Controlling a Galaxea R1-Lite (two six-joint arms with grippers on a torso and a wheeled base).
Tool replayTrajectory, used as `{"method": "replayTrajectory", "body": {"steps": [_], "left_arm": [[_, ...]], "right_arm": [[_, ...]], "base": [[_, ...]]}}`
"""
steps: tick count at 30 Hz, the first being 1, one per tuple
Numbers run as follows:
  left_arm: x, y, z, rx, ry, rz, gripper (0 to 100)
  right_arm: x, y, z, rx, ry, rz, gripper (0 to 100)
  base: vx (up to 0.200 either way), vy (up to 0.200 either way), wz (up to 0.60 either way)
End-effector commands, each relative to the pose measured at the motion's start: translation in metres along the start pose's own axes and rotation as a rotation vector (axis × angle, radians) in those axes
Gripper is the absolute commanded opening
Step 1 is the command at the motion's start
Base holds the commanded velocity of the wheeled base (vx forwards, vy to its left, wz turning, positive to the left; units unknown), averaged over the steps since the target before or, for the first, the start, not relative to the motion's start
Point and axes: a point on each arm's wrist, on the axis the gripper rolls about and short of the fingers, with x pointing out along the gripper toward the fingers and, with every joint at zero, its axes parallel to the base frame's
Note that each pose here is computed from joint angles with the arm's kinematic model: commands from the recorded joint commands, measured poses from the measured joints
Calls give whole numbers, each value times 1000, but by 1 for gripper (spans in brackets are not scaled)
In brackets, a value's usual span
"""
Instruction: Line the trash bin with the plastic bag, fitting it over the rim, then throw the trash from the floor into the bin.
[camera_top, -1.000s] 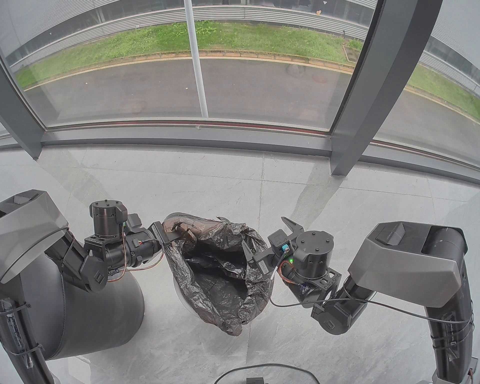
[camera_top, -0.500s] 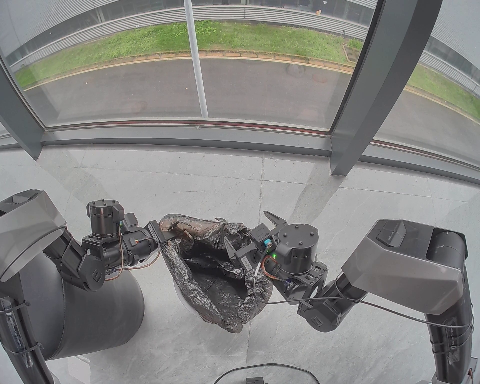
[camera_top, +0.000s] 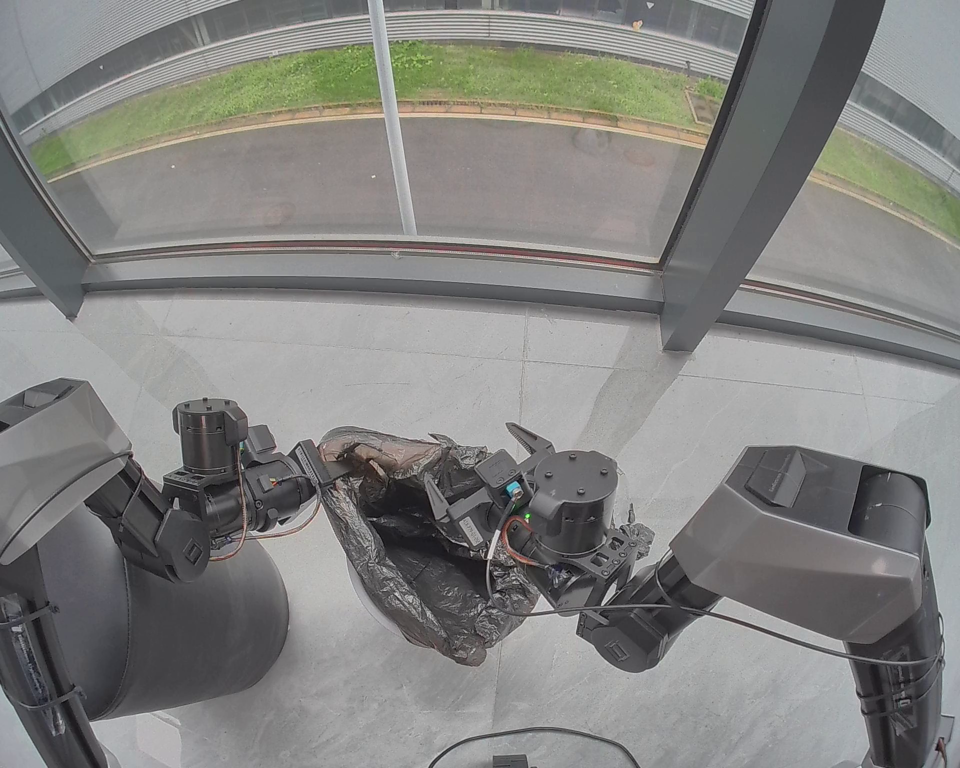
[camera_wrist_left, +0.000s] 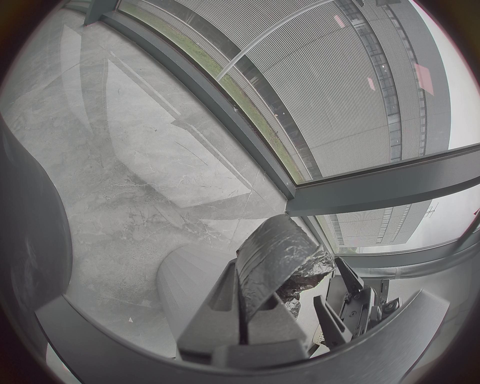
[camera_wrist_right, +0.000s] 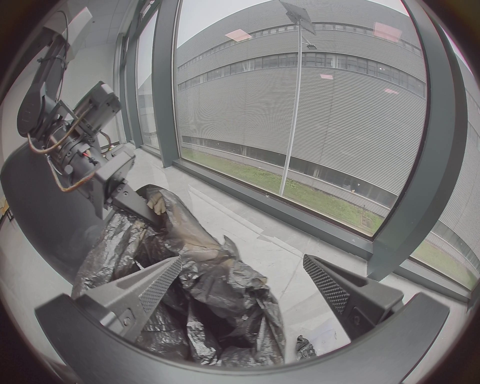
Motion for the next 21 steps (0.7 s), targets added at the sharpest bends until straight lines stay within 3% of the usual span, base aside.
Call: {"method": "replayTrajectory", "body": {"steps": [1,12,20,21], "left_arm": [[0,-1,1,1,-2,-2,0],[0,-1,0,1,-2,-2,0],[0,-3,1,3,-3,-5,0],[0,-3,1,5,-3,-5,100]], "right_arm": [[0,6,-4,-4,7,11,100],[1,12,-9,-9,17,23,100],[31,21,-22,-8,18,10,100],[35,21,-22,-7,18,9,100]], "base": [[0,0,0],[0,0,0],[0,0,0],[0,0,0]]}}
